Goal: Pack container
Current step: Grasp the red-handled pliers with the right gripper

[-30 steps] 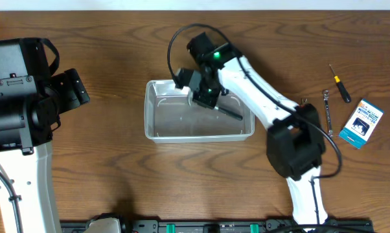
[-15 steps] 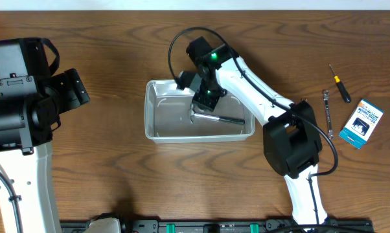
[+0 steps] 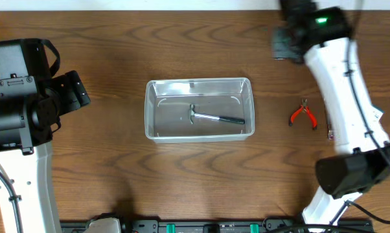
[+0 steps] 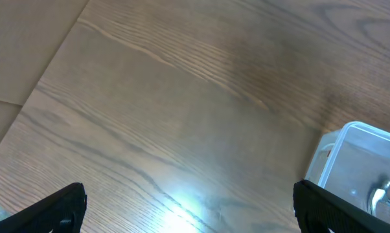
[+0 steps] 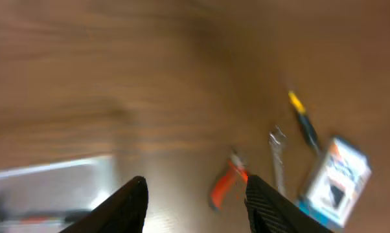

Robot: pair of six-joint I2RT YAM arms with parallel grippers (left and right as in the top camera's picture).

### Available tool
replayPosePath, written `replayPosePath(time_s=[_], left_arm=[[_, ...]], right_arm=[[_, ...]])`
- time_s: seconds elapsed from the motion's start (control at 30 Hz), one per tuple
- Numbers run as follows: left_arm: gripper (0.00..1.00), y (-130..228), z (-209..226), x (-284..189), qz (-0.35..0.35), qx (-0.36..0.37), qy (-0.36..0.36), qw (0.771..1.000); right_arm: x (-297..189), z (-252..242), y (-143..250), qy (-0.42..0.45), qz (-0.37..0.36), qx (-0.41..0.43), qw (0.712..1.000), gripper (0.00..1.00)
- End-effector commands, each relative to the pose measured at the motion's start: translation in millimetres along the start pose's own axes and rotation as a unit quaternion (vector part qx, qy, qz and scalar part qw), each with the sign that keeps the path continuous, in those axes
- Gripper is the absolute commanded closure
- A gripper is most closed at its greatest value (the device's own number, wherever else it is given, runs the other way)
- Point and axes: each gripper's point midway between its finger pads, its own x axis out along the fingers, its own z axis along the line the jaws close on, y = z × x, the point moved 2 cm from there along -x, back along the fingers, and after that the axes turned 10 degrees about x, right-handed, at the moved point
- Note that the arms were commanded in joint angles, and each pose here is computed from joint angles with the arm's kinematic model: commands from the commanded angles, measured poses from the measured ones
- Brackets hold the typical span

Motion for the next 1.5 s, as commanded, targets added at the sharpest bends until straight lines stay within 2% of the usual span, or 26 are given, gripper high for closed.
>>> replayPosePath(time_s=[0.0, 0.17, 0.4, 0.8, 1.2, 1.3, 1.4, 1.47], left_arm=[[0.05, 2, 0, 3, 0.006, 0.005, -0.003, 1.000], [0.05, 2, 0, 3, 0.006, 0.005, -0.003, 1.000], [0.05, 2, 0, 2, 0.006, 0.005, -0.003, 1.000], [0.05, 3, 0, 2, 0.007, 0.005, -0.003, 1.000], [0.05, 6, 0, 2, 0.015, 0.007, -0.003, 1.000], [0.05, 6, 1, 2, 0.016, 0.007, -0.003, 1.000], [0.05, 7, 1, 2, 0.016, 0.008, -0.003, 1.000], [0.05, 7, 1, 2, 0.016, 0.008, -0.003, 1.000]], right_arm=[[47, -27, 22, 0.025, 0.090, 0.106, 0.990, 0.48], [90, -53, 55, 0.036, 0.164, 0.149, 0.975, 0.48], [140, -71, 99, 0.058, 0.204, 0.160, 0.964, 0.49], [183, -76, 147, 0.066, 0.217, 0.158, 0.961, 0.48], [204, -79, 173, 0.064, 0.213, 0.159, 0.962, 0.45], [210, -79, 179, 0.062, 0.210, 0.160, 0.962, 0.50], [212, -80, 182, 0.062, 0.210, 0.160, 0.963, 0.66], [212, -80, 183, 0.062, 0.211, 0.159, 0.962, 0.72]])
